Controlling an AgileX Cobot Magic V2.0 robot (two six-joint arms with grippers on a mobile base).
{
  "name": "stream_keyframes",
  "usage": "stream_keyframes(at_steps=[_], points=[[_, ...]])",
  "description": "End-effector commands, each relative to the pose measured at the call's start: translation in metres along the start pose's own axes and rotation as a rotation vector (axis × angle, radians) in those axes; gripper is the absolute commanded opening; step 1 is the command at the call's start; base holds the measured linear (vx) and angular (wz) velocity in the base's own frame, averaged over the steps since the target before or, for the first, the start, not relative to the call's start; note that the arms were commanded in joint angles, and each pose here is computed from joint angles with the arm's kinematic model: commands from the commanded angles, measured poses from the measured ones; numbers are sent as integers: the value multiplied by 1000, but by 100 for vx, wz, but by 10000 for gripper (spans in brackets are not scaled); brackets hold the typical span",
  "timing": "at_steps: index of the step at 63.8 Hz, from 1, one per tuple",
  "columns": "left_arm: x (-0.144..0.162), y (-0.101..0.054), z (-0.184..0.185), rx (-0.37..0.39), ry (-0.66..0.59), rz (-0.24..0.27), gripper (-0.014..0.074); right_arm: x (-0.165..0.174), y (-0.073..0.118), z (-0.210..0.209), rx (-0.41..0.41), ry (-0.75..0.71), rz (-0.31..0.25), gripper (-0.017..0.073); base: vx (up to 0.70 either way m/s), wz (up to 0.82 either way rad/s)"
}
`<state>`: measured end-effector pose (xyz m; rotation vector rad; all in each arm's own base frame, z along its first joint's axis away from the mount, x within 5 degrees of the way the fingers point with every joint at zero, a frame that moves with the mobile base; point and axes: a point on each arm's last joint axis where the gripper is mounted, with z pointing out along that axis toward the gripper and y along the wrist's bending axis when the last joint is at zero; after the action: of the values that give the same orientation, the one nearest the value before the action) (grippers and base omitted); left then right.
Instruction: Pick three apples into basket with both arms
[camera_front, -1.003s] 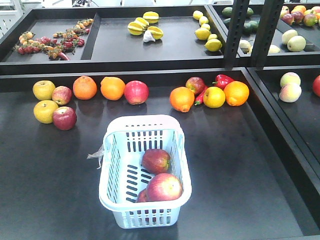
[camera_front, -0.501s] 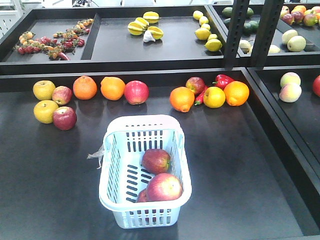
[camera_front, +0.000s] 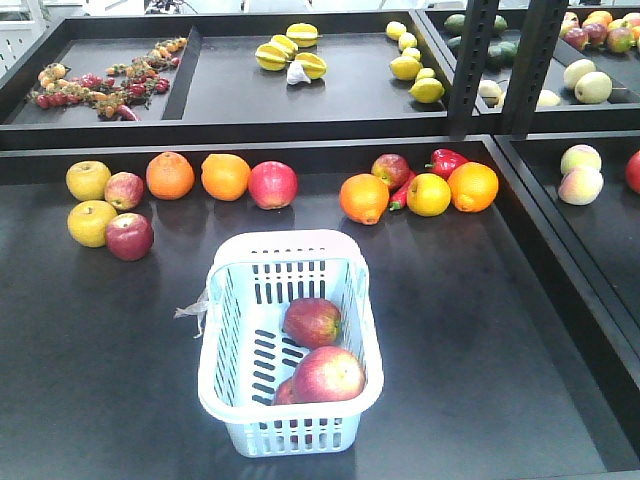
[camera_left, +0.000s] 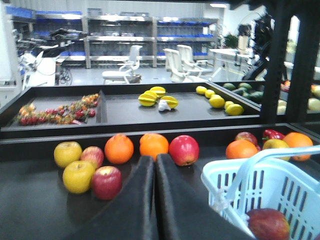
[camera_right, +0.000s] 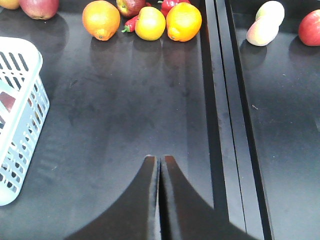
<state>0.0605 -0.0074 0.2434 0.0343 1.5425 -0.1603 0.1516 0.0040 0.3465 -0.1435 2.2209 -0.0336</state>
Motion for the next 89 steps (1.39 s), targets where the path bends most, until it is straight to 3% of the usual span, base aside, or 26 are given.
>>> stream_keyframes(at_steps=[1, 17, 35, 89], points=[[2, 2, -1, -21, -102, -56, -8, -12, -3, -7, 24, -91, -2, -8, 0, 0], [38, 8, -5, -72, -101, -53, -8, -12, -3, -7, 24, -91, -2, -8, 0, 0], [37, 10, -7, -112, -126, -36, -8, -12, -3, -7, 24, -90, -2, -9, 0, 0], [38, 10, -7, -114, -116, -38, -8, -12, -3, -7, 24, -90, -2, -9, 0, 0]])
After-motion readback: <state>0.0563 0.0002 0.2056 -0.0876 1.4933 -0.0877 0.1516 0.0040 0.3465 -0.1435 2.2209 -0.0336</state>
